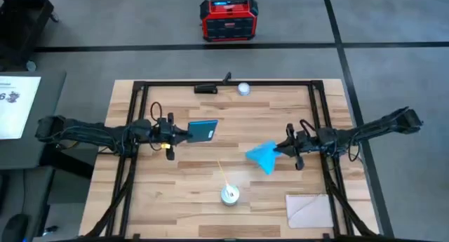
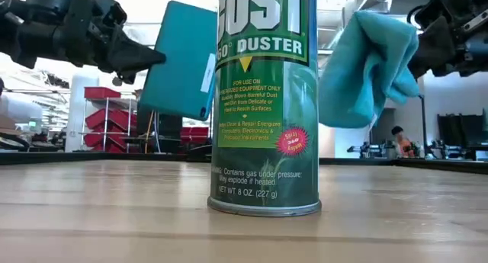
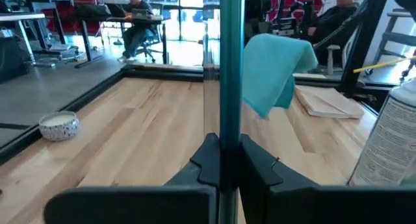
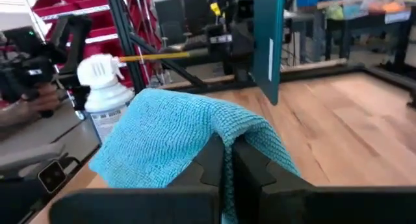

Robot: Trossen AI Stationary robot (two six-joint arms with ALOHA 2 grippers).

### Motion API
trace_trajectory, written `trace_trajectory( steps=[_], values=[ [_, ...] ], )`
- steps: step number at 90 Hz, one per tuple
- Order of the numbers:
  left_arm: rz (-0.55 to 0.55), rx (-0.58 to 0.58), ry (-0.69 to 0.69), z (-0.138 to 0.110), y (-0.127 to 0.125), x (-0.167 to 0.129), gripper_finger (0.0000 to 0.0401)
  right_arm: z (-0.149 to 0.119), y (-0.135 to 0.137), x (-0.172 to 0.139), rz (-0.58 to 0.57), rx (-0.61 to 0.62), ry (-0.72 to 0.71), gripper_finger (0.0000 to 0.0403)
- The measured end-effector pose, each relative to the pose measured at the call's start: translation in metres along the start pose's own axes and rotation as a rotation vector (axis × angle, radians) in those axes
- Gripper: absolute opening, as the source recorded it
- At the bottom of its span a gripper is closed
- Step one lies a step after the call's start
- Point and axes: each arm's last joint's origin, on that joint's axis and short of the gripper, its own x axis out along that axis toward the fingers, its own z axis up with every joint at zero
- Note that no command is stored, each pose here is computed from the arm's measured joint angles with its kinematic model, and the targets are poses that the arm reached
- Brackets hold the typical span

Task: Apply microfiber cloth
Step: Wipe the back of the black tablet using the blue microfiber cloth

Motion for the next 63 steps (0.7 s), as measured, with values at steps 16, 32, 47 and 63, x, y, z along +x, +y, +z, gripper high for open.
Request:
trace_trajectory(
  steps=[16,32,47,63],
  values=[
    [-0.001,-0.005,0.002,0.000,0.003,0.000,0.0004,0.003,0.000,-0.001,0.018,-0.063,-0.024,0.0000],
    [-0.001,-0.006,0.005,-0.001,0.003,0.000,0.0004,0.010,0.004,-0.005,0.061,-0.136,-0.092,0.0000],
    [0.000,-0.010,0.006,-0.001,0.003,0.000,0.0004,0.018,0.004,-0.013,0.062,-0.189,-0.153,0.0000],
    [0.000,-0.009,0.007,-0.001,0.003,0.000,0.0004,0.026,0.005,-0.023,0.095,-0.244,-0.233,0.0000]
  ],
)
